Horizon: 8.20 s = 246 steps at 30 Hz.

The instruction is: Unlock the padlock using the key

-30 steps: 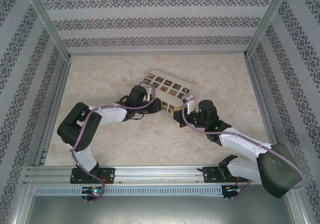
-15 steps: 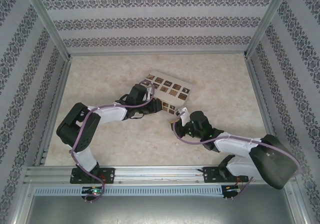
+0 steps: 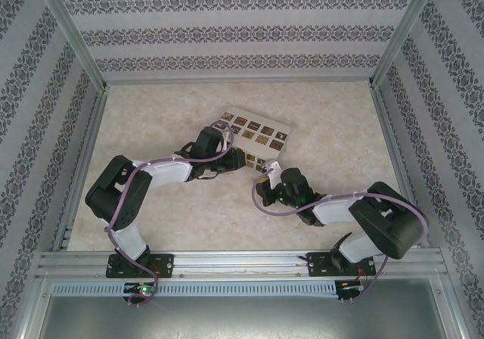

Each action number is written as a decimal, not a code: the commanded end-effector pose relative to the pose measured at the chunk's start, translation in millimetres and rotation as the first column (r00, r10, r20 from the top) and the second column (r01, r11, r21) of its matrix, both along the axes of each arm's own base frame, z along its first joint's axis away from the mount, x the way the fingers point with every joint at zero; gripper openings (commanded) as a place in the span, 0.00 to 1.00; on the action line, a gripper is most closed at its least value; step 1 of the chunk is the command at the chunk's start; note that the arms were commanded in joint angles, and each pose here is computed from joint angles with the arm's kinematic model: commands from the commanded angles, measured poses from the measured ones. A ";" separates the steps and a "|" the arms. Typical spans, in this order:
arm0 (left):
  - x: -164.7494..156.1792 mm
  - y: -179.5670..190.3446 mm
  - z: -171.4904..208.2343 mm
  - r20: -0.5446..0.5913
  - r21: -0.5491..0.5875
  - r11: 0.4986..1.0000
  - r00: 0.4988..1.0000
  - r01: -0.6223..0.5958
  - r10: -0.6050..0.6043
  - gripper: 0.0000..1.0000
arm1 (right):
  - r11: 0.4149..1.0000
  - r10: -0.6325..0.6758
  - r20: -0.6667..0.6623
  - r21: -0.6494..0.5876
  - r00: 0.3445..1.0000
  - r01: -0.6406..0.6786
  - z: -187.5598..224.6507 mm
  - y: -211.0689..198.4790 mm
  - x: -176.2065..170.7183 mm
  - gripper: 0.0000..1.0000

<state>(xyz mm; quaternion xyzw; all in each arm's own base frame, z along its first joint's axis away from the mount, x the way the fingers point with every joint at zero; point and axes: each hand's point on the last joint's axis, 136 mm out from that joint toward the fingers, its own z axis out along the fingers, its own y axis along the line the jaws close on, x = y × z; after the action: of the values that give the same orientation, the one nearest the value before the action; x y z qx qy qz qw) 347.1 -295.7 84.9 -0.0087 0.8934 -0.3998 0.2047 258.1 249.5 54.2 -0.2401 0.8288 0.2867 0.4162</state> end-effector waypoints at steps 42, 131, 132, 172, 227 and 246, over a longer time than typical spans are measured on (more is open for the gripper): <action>5.8 -11.3 38.9 0.070 -0.068 0.998 0.997 0.012 -0.007 0.24 | 0.997 -0.063 0.137 0.052 0.989 0.056 15.1 15.0 62.9 0.00; 0.1 -19.4 -1.1 -0.017 -0.081 0.996 0.999 0.035 -0.037 0.34 | 0.976 -0.089 0.046 0.206 0.995 0.078 -8.5 26.9 78.7 0.00; -0.4 -19.3 -0.7 -0.016 -0.081 0.996 0.999 0.035 -0.036 0.35 | 0.976 -0.090 0.039 0.204 0.995 0.080 -10.9 26.6 77.8 0.00; -7.7 39.9 36.0 -0.021 -0.309 0.914 0.963 -0.262 0.269 0.54 | 0.893 -0.050 -0.297 0.414 0.954 0.176 26.5 47.0 47.2 0.00; 1.8 25.5 -23.5 -0.229 -0.346 0.854 0.918 -0.388 0.325 0.43 | 0.802 -0.055 -0.448 0.512 0.892 0.306 51.8 61.9 59.8 0.00; -2.9 45.6 -2.9 -0.265 -0.317 0.800 0.857 -0.510 0.441 0.42 | 0.797 -0.091 -0.469 0.495 0.878 0.347 44.6 57.6 63.9 0.00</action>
<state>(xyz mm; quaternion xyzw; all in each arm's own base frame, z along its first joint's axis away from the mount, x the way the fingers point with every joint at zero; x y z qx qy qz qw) 350.8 -257.0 80.6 -0.2819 0.7821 -0.5126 0.2147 313.0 302.5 72.7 0.0691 0.8209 0.4910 0.2833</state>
